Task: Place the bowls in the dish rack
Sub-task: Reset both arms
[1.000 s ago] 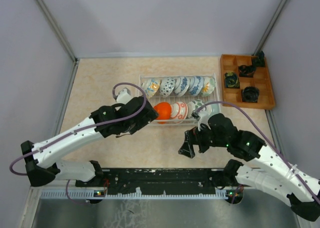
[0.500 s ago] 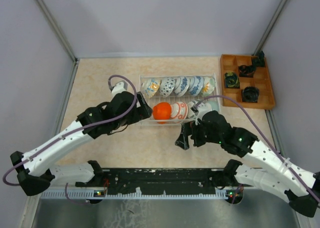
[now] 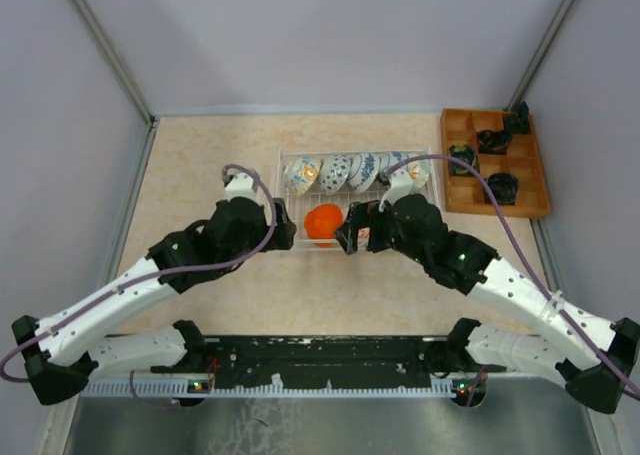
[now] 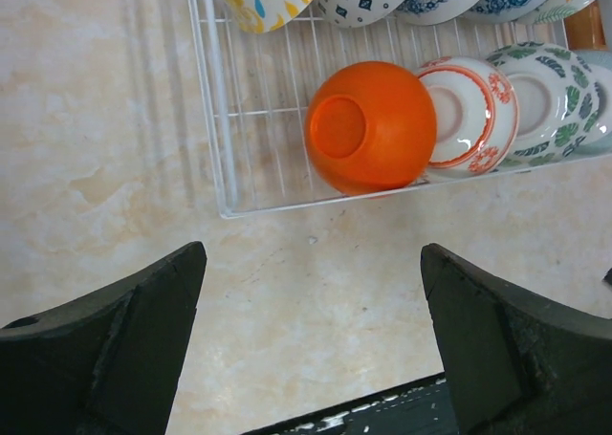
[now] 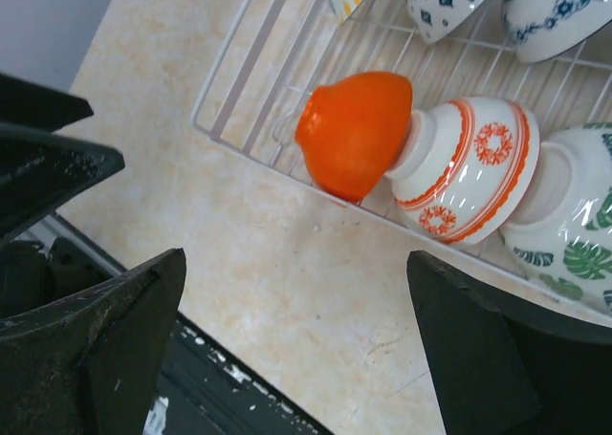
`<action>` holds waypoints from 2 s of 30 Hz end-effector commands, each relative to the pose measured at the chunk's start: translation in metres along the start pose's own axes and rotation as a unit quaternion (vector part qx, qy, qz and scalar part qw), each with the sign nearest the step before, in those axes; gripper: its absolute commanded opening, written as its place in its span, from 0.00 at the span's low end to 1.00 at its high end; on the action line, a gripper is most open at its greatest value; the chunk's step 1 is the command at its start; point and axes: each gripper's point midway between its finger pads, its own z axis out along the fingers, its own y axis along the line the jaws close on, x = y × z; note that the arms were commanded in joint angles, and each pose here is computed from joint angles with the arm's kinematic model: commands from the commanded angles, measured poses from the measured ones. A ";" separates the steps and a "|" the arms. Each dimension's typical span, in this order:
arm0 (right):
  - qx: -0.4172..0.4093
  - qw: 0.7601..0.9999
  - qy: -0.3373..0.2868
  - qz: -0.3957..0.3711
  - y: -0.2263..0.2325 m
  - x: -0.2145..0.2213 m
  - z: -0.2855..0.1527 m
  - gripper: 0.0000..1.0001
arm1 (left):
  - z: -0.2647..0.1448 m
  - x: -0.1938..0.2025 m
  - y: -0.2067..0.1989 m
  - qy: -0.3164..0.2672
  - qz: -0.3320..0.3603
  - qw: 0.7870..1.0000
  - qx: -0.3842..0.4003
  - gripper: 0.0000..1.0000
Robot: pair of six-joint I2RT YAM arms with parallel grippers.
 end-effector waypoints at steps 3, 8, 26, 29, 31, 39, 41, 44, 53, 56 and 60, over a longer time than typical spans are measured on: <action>-0.008 0.996 -0.091 0.000 0.009 -0.044 -0.006 0.99 | -0.024 -0.012 0.016 -0.082 0.029 0.995 0.057 0.99; 0.021 0.997 -0.080 0.009 -0.004 -0.035 -0.012 0.99 | -0.051 -0.022 0.022 -0.116 0.019 0.989 0.089 0.99; 0.112 0.983 -0.142 -0.005 -0.044 -0.073 0.011 0.99 | -0.018 -0.048 0.038 -0.223 0.034 0.972 0.067 0.99; 0.177 0.979 -0.100 0.025 -0.079 -0.075 0.023 0.99 | 0.019 -0.048 0.052 -0.191 0.024 0.979 0.063 0.99; 0.184 0.980 -0.075 0.022 -0.088 -0.071 0.029 0.99 | 0.035 -0.046 0.068 -0.180 0.018 0.983 0.045 0.99; 0.172 0.976 -0.100 -0.088 -0.107 -0.065 0.047 0.99 | 0.089 -0.021 0.155 -0.101 -0.104 0.989 0.021 0.99; 0.171 0.964 -0.132 -0.157 -0.117 -0.062 0.043 0.99 | 0.094 -0.017 0.164 -0.107 -0.105 0.989 0.007 0.99; 0.219 0.945 -0.212 -0.122 -0.150 -0.064 0.020 0.99 | 0.099 -0.010 0.181 -0.103 -0.092 0.990 -0.030 1.00; 0.346 0.901 -0.247 -0.082 -0.239 -0.059 -0.058 0.99 | 0.090 0.002 0.214 -0.114 -0.060 0.986 -0.104 1.00; 0.342 0.904 -0.245 -0.076 -0.255 -0.060 -0.063 0.99 | 0.092 0.000 0.214 -0.129 -0.038 0.986 -0.095 0.99; 0.346 0.905 -0.242 -0.057 -0.282 -0.049 -0.055 0.99 | 0.099 -0.004 0.218 -0.134 -0.023 0.986 -0.098 0.99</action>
